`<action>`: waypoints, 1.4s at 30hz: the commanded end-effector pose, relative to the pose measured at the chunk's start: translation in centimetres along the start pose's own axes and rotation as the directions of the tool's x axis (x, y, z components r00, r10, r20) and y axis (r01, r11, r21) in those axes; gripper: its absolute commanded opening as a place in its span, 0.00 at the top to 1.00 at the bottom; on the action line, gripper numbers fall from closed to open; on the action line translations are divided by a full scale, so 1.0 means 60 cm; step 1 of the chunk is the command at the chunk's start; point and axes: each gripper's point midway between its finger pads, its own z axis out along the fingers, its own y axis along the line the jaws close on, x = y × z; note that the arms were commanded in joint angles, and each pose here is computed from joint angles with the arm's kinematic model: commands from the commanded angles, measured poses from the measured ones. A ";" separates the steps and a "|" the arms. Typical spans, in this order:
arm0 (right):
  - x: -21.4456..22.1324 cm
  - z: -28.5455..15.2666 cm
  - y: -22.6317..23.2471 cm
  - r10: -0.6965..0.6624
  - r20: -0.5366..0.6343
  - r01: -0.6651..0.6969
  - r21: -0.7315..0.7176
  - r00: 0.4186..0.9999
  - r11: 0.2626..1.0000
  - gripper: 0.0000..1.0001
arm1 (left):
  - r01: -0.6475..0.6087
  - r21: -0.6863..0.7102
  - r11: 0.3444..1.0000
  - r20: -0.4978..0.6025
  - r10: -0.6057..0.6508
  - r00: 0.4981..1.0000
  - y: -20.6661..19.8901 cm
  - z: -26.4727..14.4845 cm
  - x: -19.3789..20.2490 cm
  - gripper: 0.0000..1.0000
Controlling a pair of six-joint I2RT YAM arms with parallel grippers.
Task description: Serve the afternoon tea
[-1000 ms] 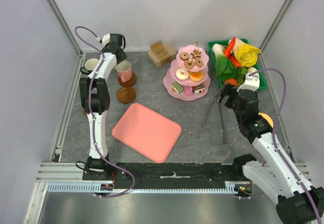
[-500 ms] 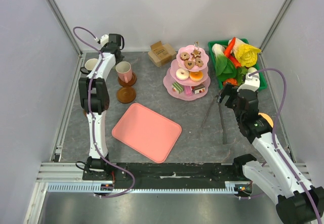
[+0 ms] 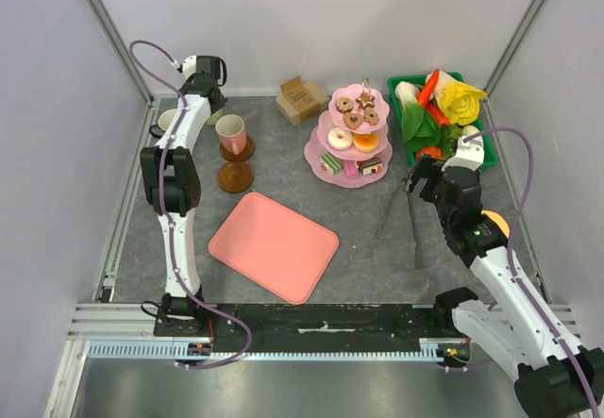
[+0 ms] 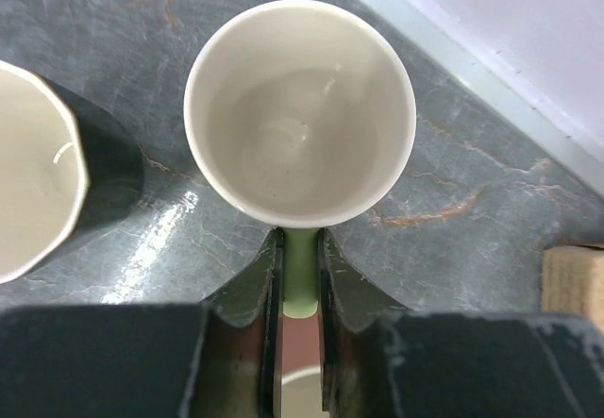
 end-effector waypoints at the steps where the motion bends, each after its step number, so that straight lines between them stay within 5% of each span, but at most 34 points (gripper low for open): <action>1: -0.015 -0.002 0.000 0.005 0.032 -0.005 -0.002 0.999 1.000 0.02 | 0.047 0.145 0.988 0.292 -0.088 0.952 -0.036 -0.170 -0.211 0.98; 8: -0.018 -0.007 0.006 0.013 0.040 -0.012 -0.026 0.999 1.000 0.02 | 0.015 0.184 0.983 0.372 -0.084 0.924 -0.022 -0.303 -0.248 0.98; 16: -0.033 -0.025 0.020 0.042 0.072 -0.035 -0.089 0.997 0.995 0.02 | -0.037 0.278 0.960 0.331 -0.060 0.942 0.058 -0.458 -0.130 0.98; 23: -0.031 -0.028 0.038 0.051 0.062 -0.041 -0.144 0.997 0.989 0.02 | -0.059 0.380 0.923 0.208 -0.023 0.978 0.124 -0.457 0.050 0.98; 28: -0.033 -0.031 0.039 0.053 0.066 -0.042 -0.151 0.996 0.988 0.02 | -0.114 0.443 0.889 0.194 0.029 0.981 0.113 -0.422 0.111 0.98; 42: -0.036 -0.031 0.028 0.040 0.079 -0.031 -0.119 0.996 0.992 0.02 | -0.198 0.404 0.893 0.287 0.082 0.954 0.069 -0.316 0.118 0.98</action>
